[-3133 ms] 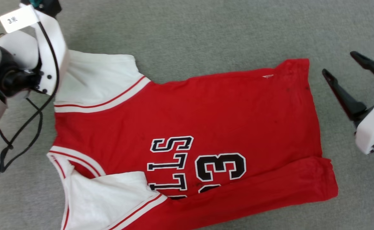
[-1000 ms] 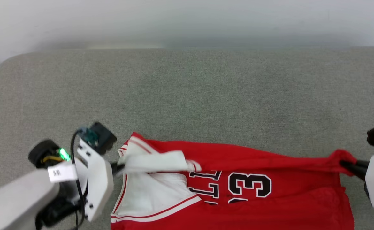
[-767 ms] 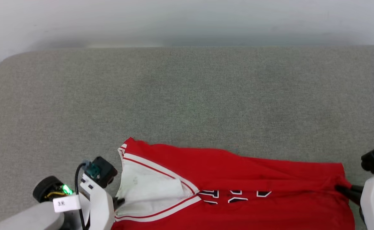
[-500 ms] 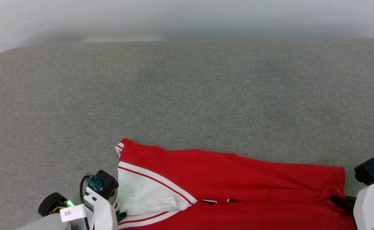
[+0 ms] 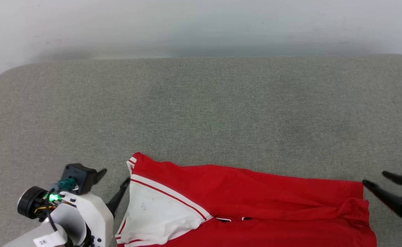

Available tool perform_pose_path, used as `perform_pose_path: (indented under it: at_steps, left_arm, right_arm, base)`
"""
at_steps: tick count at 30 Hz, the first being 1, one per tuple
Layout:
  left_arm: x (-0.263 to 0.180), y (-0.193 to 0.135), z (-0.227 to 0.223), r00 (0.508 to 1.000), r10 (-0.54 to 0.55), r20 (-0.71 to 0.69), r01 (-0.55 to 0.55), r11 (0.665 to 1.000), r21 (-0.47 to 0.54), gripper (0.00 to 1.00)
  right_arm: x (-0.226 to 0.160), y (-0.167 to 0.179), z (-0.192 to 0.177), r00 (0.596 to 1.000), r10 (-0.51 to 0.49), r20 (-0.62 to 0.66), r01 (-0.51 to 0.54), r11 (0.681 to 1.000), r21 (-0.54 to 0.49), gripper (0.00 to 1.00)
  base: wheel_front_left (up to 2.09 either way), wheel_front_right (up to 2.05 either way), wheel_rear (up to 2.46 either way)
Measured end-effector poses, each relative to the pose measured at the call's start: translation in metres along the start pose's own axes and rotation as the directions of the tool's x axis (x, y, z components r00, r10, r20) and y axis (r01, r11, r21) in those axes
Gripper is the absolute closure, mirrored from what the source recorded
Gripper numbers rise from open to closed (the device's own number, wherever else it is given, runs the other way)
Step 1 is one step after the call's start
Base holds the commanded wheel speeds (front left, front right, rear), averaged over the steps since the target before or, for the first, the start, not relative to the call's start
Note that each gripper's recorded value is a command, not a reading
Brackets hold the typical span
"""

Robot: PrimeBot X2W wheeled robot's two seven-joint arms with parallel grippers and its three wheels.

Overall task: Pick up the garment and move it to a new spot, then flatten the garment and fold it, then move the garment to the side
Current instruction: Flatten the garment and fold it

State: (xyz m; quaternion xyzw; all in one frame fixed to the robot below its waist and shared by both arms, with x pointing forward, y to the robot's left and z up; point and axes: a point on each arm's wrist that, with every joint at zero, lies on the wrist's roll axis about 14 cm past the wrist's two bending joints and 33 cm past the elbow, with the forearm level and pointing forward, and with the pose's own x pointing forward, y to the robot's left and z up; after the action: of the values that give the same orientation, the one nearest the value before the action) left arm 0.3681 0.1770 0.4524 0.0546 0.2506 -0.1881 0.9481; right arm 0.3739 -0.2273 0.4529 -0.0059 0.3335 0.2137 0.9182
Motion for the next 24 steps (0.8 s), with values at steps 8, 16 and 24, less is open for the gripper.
perform_pose_path:
  at_steps: [8, 16, 24]
  left_arm:
    - [-0.005, 0.027, 0.042, 0.939, 0.197, 0.282, -0.188, 0.98, -0.058, 0.0]
    - [-0.007, 0.043, 0.065, 0.853, 0.33, 0.404, -0.316, 0.943, -0.103, 0.0]
    - [-0.013, 0.054, 0.067, 0.78, 0.42, 0.463, -0.405, 0.904, -0.138, 0.0]
  right_arm:
    - [-0.015, -0.032, 0.019, 0.995, -0.066, 0.077, 0.049, 0.978, 0.204, 0.0]
    - [0.002, -0.034, -0.035, 0.993, -0.018, -0.12, 0.064, 0.917, 0.393, 0.0]
    - [0.029, -0.01, -0.068, 0.969, 0.088, -0.229, 0.037, 0.87, 0.492, 0.0]
  base:
    - [0.0, 0.0, 0.0]
    - [0.0, 0.0, 0.0]
    - [0.0, 0.0, 0.0]
